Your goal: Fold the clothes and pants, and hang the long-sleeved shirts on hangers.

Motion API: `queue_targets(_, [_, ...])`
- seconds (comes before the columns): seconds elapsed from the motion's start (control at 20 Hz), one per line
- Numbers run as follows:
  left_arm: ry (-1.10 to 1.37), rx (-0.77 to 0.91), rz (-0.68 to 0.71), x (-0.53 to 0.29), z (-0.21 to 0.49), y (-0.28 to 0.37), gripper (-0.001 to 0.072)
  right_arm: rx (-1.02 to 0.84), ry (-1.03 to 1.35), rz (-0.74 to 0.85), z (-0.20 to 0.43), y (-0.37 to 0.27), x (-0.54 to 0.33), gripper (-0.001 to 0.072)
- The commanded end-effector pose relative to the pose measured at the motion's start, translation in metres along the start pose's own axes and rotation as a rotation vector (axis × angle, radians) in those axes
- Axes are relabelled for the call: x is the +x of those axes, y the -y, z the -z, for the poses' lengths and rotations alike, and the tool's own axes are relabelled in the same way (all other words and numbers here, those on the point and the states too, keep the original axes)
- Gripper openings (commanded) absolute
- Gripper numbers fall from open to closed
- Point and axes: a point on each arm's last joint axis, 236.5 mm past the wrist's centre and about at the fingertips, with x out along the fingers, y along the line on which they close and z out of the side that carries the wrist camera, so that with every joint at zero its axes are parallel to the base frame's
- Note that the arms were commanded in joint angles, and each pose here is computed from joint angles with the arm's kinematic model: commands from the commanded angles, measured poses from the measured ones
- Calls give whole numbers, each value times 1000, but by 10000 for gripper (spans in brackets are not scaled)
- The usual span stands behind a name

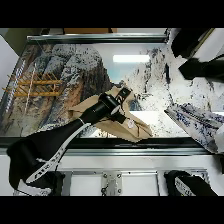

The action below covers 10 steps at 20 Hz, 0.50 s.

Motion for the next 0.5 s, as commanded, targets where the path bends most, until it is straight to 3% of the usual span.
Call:
queue_targets(0.0, [66, -67, 7, -42, -9, -25, 19, -34, -214, -95, 75, -31, 44, 659])
queue_targets(0.25, [122, -42, 24, -68, -13, -13, 20, 65, -556, -96, 214, -80, 102, 658])
queue_targets(0.45, [121, -20, 30, -69, -11, -2, 19, 88, -671, 55, 269, -102, 119, 658])
